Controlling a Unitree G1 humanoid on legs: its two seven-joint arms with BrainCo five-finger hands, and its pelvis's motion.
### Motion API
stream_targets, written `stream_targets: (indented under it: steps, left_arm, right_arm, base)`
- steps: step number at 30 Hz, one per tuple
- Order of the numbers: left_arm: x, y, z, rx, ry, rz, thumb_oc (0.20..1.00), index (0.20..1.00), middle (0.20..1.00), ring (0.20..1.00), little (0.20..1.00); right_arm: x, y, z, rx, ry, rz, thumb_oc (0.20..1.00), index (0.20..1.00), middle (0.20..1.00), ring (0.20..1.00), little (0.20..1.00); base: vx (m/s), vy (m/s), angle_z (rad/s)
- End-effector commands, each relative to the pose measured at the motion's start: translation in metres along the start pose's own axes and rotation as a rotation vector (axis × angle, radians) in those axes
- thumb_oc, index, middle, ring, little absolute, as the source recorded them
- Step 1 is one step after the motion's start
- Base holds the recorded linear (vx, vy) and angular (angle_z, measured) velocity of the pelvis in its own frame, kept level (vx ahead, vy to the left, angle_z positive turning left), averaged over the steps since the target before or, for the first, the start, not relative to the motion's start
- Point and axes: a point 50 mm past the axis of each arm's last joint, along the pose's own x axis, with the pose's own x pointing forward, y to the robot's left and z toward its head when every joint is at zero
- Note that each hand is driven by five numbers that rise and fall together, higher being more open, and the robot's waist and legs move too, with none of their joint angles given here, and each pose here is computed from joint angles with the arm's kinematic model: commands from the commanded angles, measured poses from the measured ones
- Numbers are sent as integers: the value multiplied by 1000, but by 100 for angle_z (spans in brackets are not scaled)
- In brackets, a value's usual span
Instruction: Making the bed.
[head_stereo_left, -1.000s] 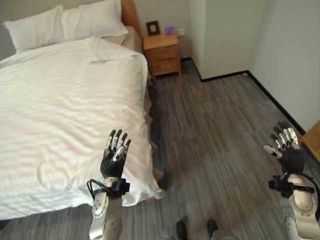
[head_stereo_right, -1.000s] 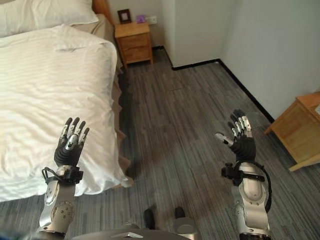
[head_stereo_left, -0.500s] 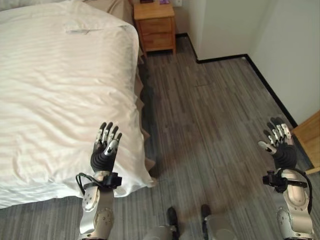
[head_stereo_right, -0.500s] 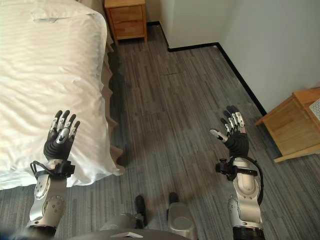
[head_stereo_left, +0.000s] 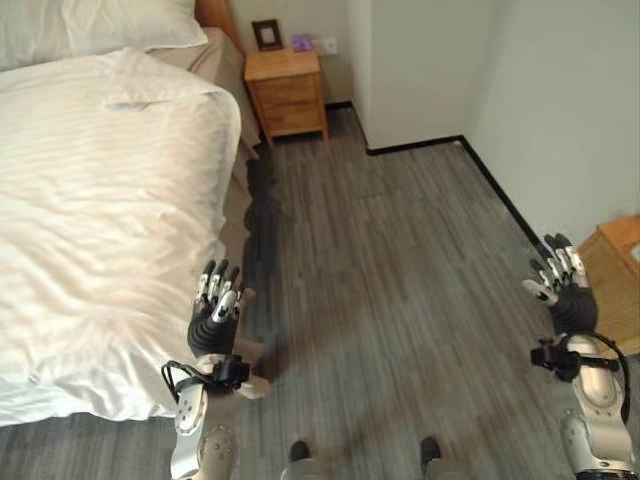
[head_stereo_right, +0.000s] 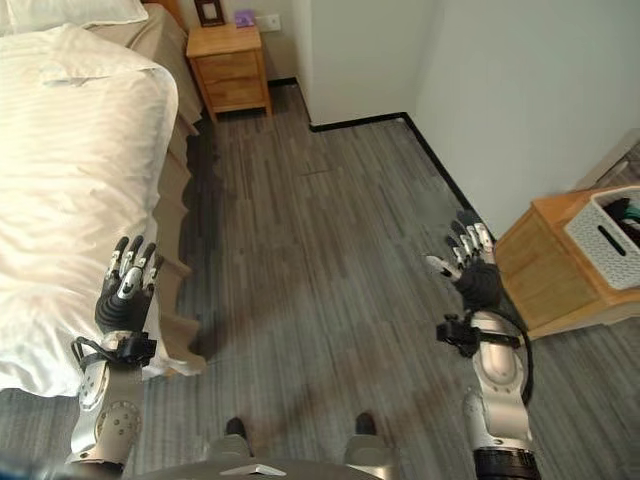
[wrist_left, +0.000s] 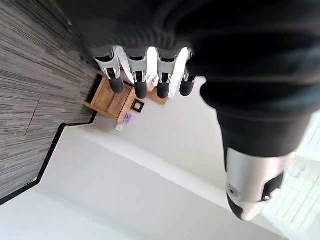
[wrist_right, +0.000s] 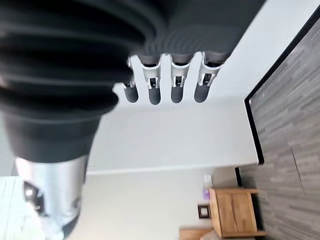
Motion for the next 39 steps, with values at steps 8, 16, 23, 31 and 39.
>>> stream_targets:
  steps: [8, 16, 23, 31, 39]
  left_arm:
    - [14, -13, 32, 43, -127, -121, 1000, 1000, 1000, 1000, 1000]
    - [15, -10, 48, 47, -208, -81, 1000, 1000, 1000, 1000, 1000]
    - [10, -4, 50, 88, -209, -56, 1000, 1000, 1000, 1000, 1000]
    - [5, 5, 41, 383, -51, -101, 1000, 1000, 1000, 1000, 1000]
    - [13, 5, 61, 531, -120, -103, 1000, 1000, 1000, 1000, 1000]
  right_arm:
    - [10, 14, 23, 46, -137, 56, 1000, 1000, 1000, 1000, 1000]
    - [15, 36, 13, 157, -107, 105, 1000, 1000, 1000, 1000, 1000]
    - [10, 45, 3, 188, -55, 156, 1000, 1000, 1000, 1000, 1000]
    - [-18, -9, -4, 7, 47, 24, 1000, 1000, 1000, 1000, 1000]
    - [4, 27, 8, -30, 0, 240, 1000, 1000, 1000, 1000, 1000]
  base:
    - [12, -76, -5]
    - [17, 147, 13]
    - [-11, 67, 11]
    - [19, 57, 13]
    - [37, 67, 9]
